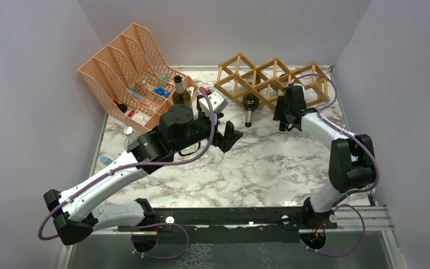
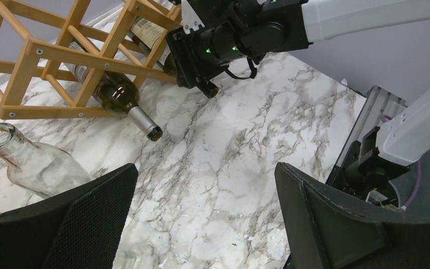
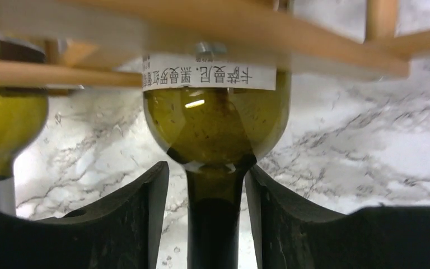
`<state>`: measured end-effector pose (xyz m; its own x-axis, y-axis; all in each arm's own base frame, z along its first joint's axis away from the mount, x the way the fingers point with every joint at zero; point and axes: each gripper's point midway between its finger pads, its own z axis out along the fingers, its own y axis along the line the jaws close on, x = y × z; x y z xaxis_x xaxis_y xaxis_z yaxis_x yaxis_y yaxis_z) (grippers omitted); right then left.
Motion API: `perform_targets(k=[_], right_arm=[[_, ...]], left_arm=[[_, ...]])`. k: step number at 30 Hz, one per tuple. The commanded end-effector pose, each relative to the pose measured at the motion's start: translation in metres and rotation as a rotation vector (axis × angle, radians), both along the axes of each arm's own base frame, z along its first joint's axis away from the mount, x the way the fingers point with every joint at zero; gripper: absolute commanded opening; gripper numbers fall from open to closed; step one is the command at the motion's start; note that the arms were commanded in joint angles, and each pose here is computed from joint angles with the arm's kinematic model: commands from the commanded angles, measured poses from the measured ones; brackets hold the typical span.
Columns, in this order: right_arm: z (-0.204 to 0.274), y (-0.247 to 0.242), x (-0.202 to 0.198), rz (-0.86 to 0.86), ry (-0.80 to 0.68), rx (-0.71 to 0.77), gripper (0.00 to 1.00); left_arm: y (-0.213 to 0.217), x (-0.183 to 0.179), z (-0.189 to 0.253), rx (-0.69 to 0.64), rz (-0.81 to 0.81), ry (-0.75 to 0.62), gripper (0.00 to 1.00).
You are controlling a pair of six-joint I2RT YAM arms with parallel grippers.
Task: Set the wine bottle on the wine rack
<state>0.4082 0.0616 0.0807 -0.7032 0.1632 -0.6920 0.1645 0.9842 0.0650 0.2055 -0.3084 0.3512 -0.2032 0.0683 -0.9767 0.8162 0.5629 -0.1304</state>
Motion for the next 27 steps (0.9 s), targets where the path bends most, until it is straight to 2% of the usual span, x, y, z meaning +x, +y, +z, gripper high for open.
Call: perform_targets(k=[1,4,12,16,23,27], right_arm=[[0.042,-0.001,0.033,-0.021,-0.173,-0.010,0.59],[0.049,0.000,0.030,-0.013,-0.186,-0.005,0.64],[0.077,-0.004,0.014,-0.015,-0.225,0.004,0.65],[0.090,-0.007,-0.002,-0.011,-0.199,0.000,0.66],[0.110,0.002,-0.039,0.056,-0.131,0.048,0.64],[0.128,0.024,-0.063,0.187,-0.125,0.142,0.64]], left_arm=[[-0.001,-0.004,0.009,-0.029,-0.018,-0.006,0.99],[0.000,-0.003,0.009,-0.029,-0.014,-0.009,0.99],[0.000,-0.001,0.007,-0.021,-0.006,-0.010,0.99],[0.002,0.001,0.008,-0.020,0.011,-0.013,0.99],[0.011,0.010,0.013,-0.022,0.082,-0.026,0.99],[0.022,0.018,0.019,-0.022,0.152,-0.048,0.99]])
